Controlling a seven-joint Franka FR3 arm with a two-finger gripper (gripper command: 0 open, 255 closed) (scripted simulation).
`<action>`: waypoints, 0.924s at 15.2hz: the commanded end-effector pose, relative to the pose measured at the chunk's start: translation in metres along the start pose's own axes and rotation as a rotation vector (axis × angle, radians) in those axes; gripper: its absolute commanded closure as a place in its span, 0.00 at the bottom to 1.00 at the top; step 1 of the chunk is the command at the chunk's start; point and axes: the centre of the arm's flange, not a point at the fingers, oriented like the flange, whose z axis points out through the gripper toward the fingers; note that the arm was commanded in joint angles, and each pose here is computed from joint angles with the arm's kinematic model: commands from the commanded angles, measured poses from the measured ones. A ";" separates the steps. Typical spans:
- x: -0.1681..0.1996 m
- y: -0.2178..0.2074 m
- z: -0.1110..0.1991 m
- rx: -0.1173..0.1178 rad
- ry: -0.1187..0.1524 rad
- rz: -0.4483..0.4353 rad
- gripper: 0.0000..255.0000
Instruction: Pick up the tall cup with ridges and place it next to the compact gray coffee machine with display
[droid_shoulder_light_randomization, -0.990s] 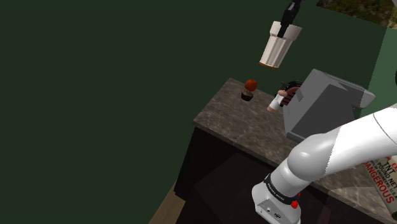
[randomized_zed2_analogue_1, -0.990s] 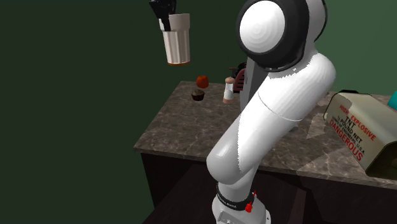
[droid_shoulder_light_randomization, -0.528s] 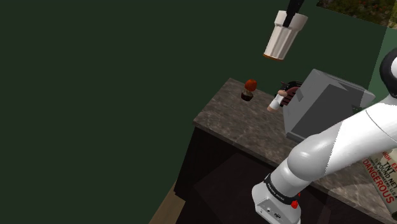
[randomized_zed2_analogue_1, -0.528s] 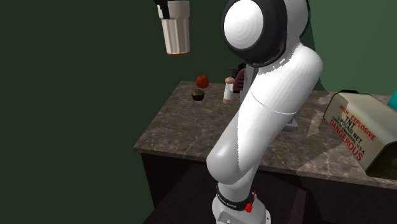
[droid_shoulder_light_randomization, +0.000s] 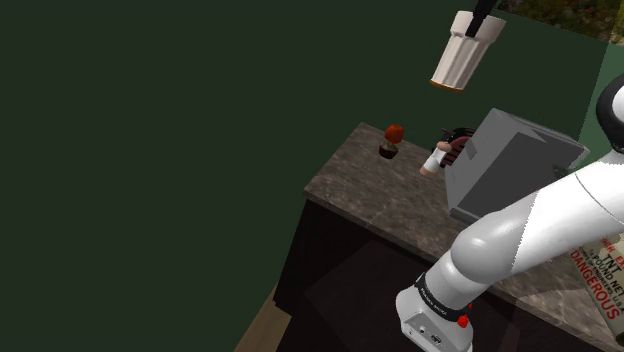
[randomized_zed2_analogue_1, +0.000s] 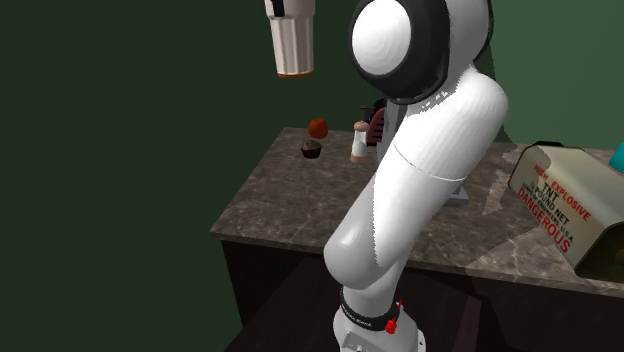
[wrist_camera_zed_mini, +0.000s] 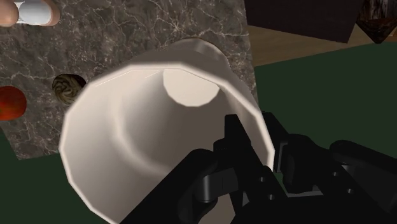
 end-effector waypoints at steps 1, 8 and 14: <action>-0.023 0.014 0.002 0.000 0.001 -0.001 1.00; -0.106 0.055 0.011 0.000 0.001 -0.001 1.00; -0.176 0.090 0.019 0.000 0.001 -0.001 1.00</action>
